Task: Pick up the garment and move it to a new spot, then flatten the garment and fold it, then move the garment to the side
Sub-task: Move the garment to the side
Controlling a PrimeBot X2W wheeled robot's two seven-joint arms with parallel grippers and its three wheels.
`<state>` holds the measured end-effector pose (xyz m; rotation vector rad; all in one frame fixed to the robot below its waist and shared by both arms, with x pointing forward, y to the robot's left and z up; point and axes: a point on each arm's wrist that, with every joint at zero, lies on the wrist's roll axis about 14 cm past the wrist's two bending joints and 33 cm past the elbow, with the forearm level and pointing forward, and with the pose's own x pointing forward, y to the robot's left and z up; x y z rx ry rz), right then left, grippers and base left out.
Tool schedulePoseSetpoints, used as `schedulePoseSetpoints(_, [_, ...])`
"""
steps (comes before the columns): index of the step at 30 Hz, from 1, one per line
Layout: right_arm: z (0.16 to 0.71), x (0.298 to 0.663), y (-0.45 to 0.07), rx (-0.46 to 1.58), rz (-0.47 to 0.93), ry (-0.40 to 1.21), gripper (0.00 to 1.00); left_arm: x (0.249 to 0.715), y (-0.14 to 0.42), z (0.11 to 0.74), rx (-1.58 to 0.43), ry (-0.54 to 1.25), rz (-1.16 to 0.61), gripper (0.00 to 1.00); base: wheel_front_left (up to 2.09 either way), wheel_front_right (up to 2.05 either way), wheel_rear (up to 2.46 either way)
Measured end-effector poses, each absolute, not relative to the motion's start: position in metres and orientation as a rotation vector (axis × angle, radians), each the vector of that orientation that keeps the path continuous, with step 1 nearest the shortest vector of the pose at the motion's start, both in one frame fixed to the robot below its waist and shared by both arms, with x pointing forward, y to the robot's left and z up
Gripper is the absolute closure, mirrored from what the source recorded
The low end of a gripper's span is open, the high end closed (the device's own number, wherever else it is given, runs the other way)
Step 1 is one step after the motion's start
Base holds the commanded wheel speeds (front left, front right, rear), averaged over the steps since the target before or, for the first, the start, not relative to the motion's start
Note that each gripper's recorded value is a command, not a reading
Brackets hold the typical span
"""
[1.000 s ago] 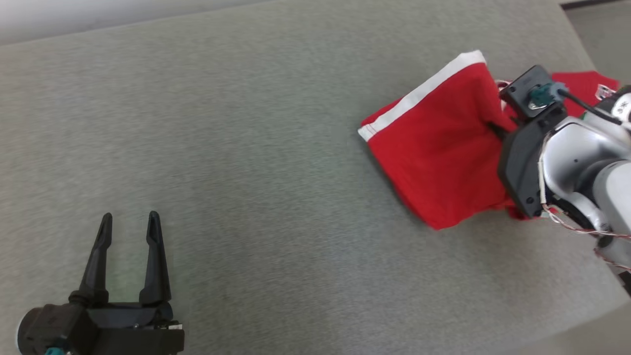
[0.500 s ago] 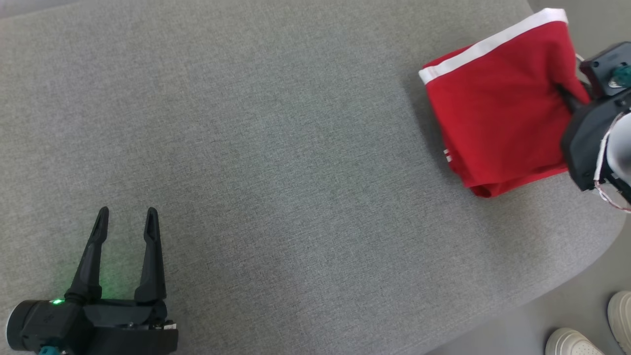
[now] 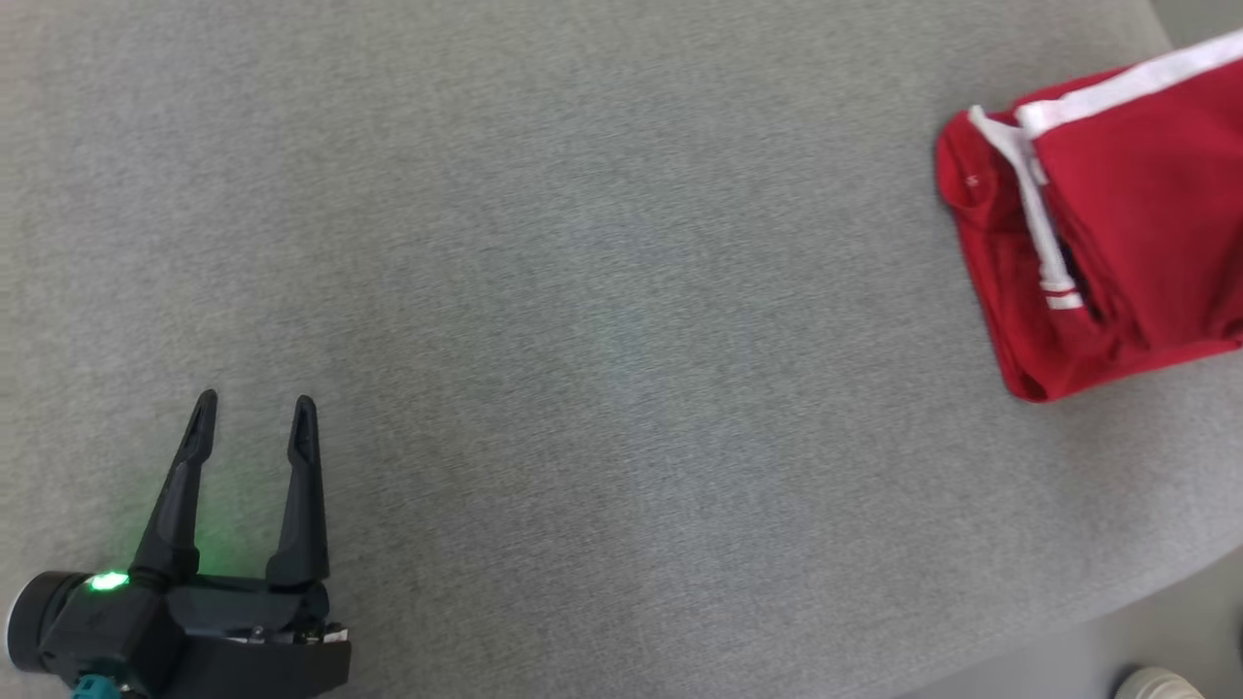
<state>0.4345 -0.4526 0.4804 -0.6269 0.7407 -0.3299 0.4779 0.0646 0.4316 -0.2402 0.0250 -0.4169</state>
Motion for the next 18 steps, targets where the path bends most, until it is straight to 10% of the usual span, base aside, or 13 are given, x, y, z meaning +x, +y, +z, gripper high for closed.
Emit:
schedulePoseSetpoints(4, [0.466,0.436,-0.457,-0.609,-0.364,0.759,1.0,0.477,0.073,0.43,-0.231,0.028,-0.398,0.0,0.0,0.0,0.0])
schedulePoseSetpoints(5, [0.463,0.438,-0.455,-0.608,-0.361,0.755,0.64,0.477,0.075,0.431,-0.227,0.027,-0.391,0.0,0.0,0.0,0.0])
schedulePoseSetpoints(6, [0.461,0.441,-0.451,-0.607,-0.354,0.74,0.0,0.477,0.077,0.431,-0.223,0.026,-0.387,0.0,0.0,0.0,0.0])
schedulePoseSetpoints(18, [0.482,0.46,-0.404,-0.563,-0.284,0.478,0.0,0.471,0.088,0.459,-0.234,-0.032,-0.329,0.0,0.0,0.0,0.0])
